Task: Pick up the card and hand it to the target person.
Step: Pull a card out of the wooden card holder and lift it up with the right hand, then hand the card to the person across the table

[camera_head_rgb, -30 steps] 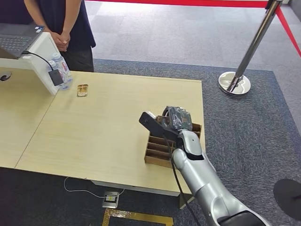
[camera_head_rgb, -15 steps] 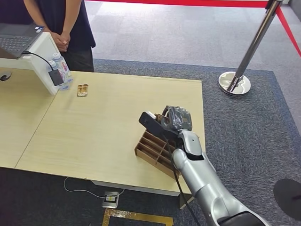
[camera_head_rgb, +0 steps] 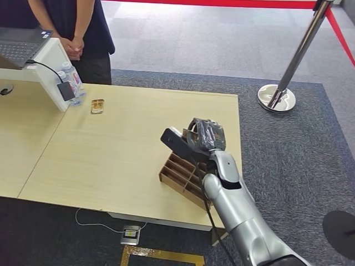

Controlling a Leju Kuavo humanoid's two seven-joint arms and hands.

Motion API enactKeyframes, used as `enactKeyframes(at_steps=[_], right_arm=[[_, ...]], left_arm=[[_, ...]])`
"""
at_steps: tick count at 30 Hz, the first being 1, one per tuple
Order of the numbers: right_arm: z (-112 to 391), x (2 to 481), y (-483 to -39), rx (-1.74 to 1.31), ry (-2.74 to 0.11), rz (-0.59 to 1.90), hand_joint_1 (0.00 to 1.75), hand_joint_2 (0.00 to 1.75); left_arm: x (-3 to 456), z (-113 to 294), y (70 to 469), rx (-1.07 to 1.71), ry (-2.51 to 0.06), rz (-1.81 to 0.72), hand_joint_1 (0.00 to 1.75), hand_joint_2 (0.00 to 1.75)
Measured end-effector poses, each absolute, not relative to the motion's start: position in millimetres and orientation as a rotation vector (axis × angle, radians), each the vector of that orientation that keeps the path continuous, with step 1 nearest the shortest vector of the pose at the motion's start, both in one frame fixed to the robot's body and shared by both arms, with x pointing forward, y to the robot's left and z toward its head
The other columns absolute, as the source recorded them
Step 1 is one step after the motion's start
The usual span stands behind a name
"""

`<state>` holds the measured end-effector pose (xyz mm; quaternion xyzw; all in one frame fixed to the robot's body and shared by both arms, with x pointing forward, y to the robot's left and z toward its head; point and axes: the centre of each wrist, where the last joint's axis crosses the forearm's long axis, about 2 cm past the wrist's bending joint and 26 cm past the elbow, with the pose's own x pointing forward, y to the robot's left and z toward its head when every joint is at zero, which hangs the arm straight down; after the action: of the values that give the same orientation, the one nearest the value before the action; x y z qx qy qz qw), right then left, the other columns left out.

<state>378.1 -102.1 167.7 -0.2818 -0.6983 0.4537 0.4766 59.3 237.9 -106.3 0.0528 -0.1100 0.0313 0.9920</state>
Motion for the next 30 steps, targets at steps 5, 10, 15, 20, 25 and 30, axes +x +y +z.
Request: enactKeyframes(at_steps=[5, 10, 15, 20, 25, 30], right_arm=[[183, 376, -99, -0.677, -1.776, 1.087, 1.75, 1.75], [200, 373, -95, -0.650, -1.855, 1.080, 1.75, 1.75], [219, 369, -89, -0.637, -1.944, 1.079, 1.75, 1.75], [234, 365, -82, -0.630, -2.009, 1.095, 1.75, 1.75], [248, 369, -76, -0.640, -2.061, 1.123, 1.75, 1.75], [248, 372, -80, -0.674, -2.109, 1.094, 1.75, 1.75]], left_arm=[[59, -106, 238, 0.106, -0.222, 0.066, 0.00, 1.75], [59, -106, 238, 0.106, -0.224, 0.072, 0.00, 1.75], [58, -107, 238, 0.107, -0.227, 0.084, 0.00, 1.75], [57, -107, 237, 0.107, -0.231, 0.091, 0.00, 1.75], [56, -107, 237, 0.107, -0.241, 0.085, 0.00, 1.75], [56, -107, 236, 0.105, -0.252, 0.056, 0.00, 1.75]])
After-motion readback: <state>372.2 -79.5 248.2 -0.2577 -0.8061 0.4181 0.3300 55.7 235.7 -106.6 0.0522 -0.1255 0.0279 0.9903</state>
